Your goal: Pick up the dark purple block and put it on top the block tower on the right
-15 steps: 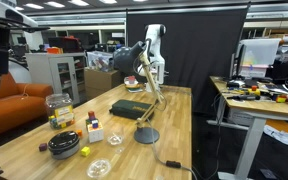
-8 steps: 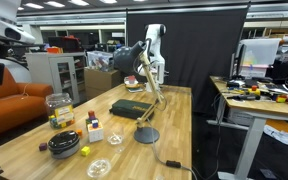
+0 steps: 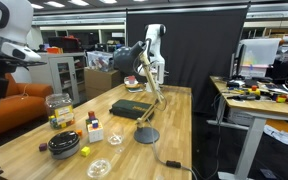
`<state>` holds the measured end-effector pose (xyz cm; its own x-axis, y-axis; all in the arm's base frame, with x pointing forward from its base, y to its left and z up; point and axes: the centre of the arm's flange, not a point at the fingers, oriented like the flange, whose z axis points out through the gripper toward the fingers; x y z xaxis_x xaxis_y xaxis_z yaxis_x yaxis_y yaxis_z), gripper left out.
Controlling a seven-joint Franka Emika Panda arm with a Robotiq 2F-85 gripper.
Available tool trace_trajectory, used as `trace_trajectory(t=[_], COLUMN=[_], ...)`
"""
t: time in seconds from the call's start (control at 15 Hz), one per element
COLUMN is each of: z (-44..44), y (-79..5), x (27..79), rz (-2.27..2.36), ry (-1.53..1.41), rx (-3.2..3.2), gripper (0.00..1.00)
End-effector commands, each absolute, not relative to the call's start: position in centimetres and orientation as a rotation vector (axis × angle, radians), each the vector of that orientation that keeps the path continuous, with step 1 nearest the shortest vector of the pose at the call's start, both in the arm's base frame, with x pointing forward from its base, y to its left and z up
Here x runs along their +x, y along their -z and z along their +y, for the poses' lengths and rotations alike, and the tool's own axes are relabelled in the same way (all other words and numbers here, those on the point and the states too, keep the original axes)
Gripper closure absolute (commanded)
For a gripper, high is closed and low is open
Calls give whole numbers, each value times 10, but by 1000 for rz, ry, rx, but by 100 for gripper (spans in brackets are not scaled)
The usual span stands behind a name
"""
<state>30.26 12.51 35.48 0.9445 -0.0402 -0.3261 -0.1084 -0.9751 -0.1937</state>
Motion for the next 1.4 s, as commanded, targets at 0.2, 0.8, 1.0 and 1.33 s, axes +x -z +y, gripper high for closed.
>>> trace_trajectory(t=[0.2,0.8,1.0,1.33], z=[125,153,166,165], y=[-356,-320,-293,-287], x=[303,316,319,313], rz=[114,460,652,653], ry=[-475,-522,-488,-506], rx=[-2890,-2836,-2886,-2897], gripper=[0,0,0,0])
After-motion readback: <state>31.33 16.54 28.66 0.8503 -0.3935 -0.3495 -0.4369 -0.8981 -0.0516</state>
